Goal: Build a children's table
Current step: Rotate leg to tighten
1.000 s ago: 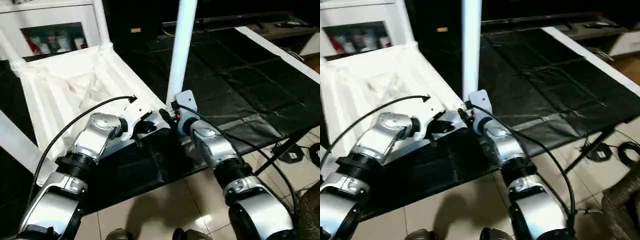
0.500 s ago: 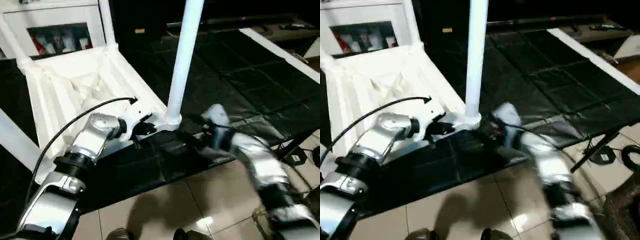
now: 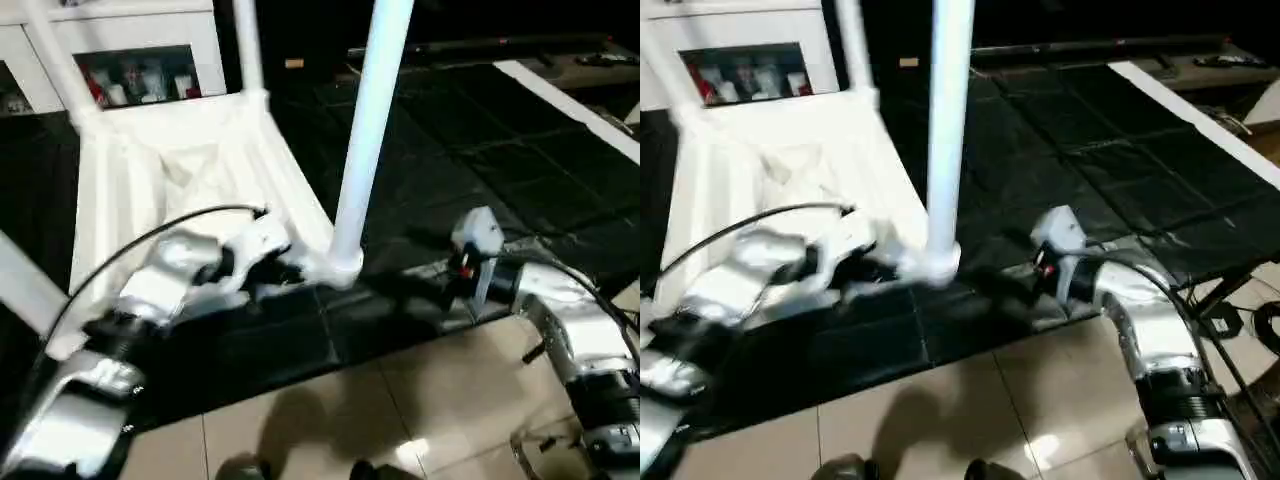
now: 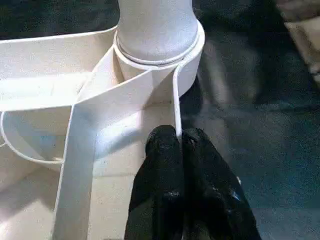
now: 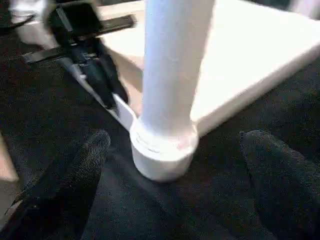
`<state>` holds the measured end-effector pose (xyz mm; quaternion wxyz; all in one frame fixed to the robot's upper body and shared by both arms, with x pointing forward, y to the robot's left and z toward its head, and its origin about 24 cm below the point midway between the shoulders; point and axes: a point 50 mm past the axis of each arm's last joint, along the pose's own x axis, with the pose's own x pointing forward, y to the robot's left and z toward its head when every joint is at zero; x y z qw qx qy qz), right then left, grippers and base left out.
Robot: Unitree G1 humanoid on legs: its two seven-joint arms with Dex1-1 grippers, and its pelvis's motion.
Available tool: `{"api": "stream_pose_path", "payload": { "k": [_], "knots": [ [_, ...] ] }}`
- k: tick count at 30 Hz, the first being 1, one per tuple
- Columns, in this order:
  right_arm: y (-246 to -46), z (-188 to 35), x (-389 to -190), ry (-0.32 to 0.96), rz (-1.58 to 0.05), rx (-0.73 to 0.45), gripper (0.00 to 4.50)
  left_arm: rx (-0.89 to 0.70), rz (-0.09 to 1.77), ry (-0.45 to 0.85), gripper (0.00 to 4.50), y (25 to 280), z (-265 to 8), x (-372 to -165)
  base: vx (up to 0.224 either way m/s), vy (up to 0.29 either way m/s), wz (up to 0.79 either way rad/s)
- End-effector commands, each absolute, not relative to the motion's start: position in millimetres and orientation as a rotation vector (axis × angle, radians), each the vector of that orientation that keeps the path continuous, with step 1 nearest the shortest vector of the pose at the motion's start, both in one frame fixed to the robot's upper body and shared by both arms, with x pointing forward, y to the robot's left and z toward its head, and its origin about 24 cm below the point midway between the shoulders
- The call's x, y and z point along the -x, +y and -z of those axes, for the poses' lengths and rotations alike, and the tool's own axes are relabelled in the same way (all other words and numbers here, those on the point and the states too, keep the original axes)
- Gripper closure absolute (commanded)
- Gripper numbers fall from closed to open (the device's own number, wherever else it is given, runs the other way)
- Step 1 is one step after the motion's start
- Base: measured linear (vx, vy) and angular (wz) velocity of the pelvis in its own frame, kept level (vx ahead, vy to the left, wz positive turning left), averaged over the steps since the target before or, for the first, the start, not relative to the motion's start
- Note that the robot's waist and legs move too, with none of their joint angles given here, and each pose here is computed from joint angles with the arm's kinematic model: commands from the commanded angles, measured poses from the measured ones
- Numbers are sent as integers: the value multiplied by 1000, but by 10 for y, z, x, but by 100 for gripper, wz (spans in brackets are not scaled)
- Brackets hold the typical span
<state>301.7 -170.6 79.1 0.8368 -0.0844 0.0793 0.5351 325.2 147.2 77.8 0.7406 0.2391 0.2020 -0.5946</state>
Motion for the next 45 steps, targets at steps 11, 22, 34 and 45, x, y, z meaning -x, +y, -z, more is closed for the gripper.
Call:
{"api": "stream_pose_path", "payload": {
  "k": [11, 22, 34, 45],
  "knots": [
    [-1556, -664, -3006, 316, -1411, 232, 31, -608, 1576, 398, 450, 1258, -811, -3053, 0, 0, 0],
    [-1470, -678, -3097, 329, -1478, 215, 113, -617, 1585, 410, 450, 1268, -800, -3020, 0, 0, 0],
    [-1429, -672, -3124, 313, -1496, 213, 220, -620, 1587, 418, 450, 1270, -789, -3004, 0, 0, 0],
    [-1400, -679, -3125, 302, -1514, 202, 249, -620, 1559, 425, 450, 1283, -793, -3035, 0, 0, 0]
  ]
}}
